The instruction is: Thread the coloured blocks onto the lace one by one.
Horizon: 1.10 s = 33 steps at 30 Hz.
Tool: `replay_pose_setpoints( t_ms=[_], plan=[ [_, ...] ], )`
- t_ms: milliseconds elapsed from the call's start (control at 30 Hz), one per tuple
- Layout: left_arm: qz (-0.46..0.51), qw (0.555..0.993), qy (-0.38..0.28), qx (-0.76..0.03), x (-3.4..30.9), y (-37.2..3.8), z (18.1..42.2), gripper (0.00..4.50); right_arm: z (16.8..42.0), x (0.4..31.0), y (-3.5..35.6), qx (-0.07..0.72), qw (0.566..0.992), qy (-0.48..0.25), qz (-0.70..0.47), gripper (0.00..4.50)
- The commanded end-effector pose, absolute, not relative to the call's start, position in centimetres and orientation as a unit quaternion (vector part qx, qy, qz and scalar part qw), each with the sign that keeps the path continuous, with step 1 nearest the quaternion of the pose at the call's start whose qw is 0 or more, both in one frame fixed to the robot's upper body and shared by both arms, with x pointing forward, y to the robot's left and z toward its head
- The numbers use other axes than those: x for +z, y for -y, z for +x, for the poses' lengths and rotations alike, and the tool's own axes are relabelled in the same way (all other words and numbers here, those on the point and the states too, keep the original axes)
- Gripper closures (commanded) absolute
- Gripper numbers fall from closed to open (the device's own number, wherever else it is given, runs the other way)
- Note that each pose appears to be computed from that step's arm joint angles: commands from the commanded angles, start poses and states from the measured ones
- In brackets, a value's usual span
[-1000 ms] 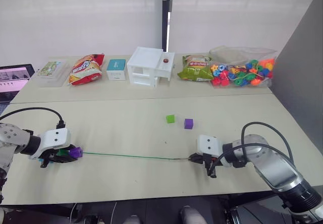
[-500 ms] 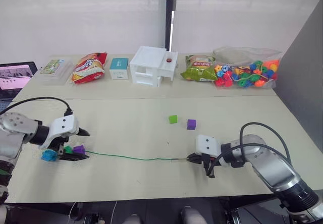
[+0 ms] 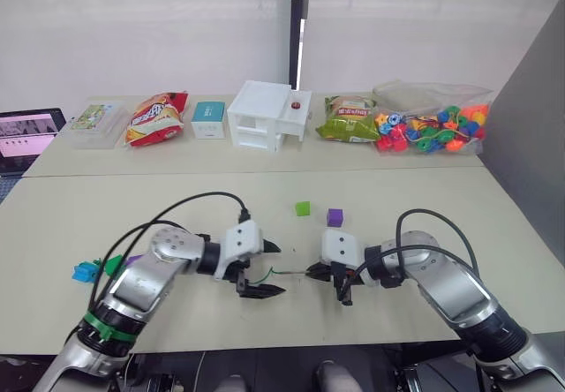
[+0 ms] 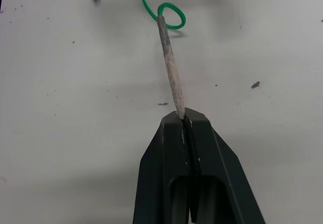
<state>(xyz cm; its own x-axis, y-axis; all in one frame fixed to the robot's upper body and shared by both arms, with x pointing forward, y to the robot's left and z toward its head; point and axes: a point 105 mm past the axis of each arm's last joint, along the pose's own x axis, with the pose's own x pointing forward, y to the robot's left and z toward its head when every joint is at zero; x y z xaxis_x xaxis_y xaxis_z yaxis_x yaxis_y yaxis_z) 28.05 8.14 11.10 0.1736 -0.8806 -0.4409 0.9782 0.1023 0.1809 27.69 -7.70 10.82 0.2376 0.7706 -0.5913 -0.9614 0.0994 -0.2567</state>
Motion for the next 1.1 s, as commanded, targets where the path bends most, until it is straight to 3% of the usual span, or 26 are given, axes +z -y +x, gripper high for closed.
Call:
replay_pose_setpoints(
  t_ms=[33, 100, 133, 567, 1000, 1033, 1100],
  plan=[
    [0.228, 0.737, -0.093, -0.629, 11.5, -7.6, 28.5, 0.03, 27.4, 11.9, 7.0, 0.601, 0.723, -0.136, -0.313, 4.50],
    [0.237, 0.730, -0.101, -0.633, 10.9, -7.7, 28.5, 0.03, 27.4, 12.0, 7.0, 0.600, 0.724, -0.136, -0.312, 4.50],
    [0.240, 0.729, -0.101, -0.633, 10.7, -7.8, 28.5, 0.28, 27.4, 12.0, 7.0, 0.600, 0.724, -0.136, -0.313, 4.50],
    [0.225, 0.729, -0.092, -0.640, 11.2, -7.2, 28.8, 4.46, 27.4, 12.1, 7.0, 0.597, 0.726, -0.138, -0.312, 4.50],
    [0.224, 0.719, -0.101, -0.650, 11.0, -7.3, 28.1, 4.46, 27.5, 11.8, 7.4, 0.583, 0.738, -0.143, -0.309, 4.50],
    [0.227, 0.717, -0.105, -0.651, 10.9, -7.5, 28.0, 4.50, 27.5, 11.9, 7.5, 0.576, 0.747, -0.139, -0.302, 3.96],
    [0.233, 0.716, -0.111, -0.649, 10.8, -7.8, 27.9, 4.50, 27.1, 12.0, 7.8, 0.561, 0.766, -0.138, -0.281, 3.32]
  ],
)
